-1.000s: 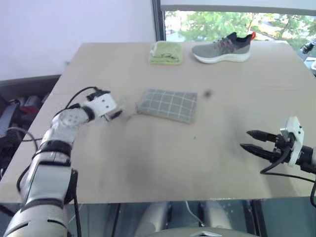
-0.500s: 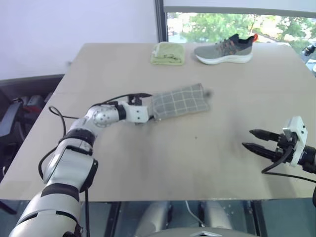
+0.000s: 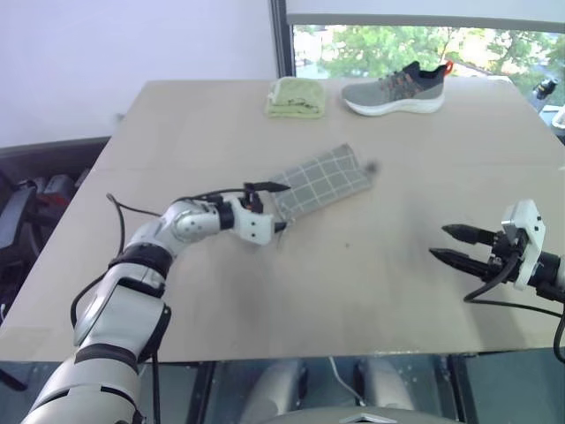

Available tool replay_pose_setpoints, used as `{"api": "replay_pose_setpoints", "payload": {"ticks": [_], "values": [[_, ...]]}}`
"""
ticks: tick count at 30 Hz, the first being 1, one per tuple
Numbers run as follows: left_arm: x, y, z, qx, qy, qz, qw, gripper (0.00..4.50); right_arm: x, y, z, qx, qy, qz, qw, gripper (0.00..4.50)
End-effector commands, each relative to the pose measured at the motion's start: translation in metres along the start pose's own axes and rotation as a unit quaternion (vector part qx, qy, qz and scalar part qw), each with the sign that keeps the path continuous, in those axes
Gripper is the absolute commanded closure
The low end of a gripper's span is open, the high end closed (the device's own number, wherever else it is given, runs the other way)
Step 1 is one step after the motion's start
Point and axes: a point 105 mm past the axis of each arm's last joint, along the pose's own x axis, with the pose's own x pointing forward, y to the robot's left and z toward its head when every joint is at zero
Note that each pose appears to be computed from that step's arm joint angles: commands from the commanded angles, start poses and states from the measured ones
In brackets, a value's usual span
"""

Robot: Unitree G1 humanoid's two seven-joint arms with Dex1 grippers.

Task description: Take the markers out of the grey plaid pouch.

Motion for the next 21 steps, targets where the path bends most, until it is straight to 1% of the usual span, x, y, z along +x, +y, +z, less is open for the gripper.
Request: {"api": "replay_pose_setpoints", "payload": {"ticks": [1,4,6,9,11,13,16,21], "values": [[-0.021,-0.017,-0.014,-0.023,0.025,-0.041,0.999,0.04,-0.002,0.003,0.008,-0.018,-0.011,-0.002,1.0,1.35],[-0.037,-0.017,-0.016,-0.038,0.024,-0.028,0.999,0.04,-0.006,0.003,0.004,-0.014,-0.01,-0.01,1.0,1.35],[-0.048,-0.021,-0.021,-0.045,0.038,-0.032,0.998,0.04,-0.007,0.004,0.003,-0.012,-0.01,-0.014,1.0,1.35],[-0.055,-0.028,-0.036,-0.038,0.087,-0.044,0.995,0.04,-0.004,0.006,0.003,-0.011,-0.013,-0.011,1.0,1.35],[-0.052,-0.029,-0.039,-0.013,0.097,-0.058,0.993,0.04,-0.002,0.007,0.004,-0.012,-0.014,-0.009,1.0,1.35],[-0.044,-0.025,-0.039,0.002,0.099,-0.05,0.994,0.04,-0.001,0.006,0.007,-0.015,-0.017,-0.008,1.0,1.35],[-0.031,-0.021,-0.042,0.045,0.11,-0.053,0.991,0.04,-0.002,0.005,0.01,-0.018,-0.018,-0.009,1.0,1.35],[-0.016,-0.025,-0.049,0.107,0.133,-0.066,0.983,0.04,-0.003,0.007,0.011,-0.02,-0.02,-0.011,1.0,1.35]]}}
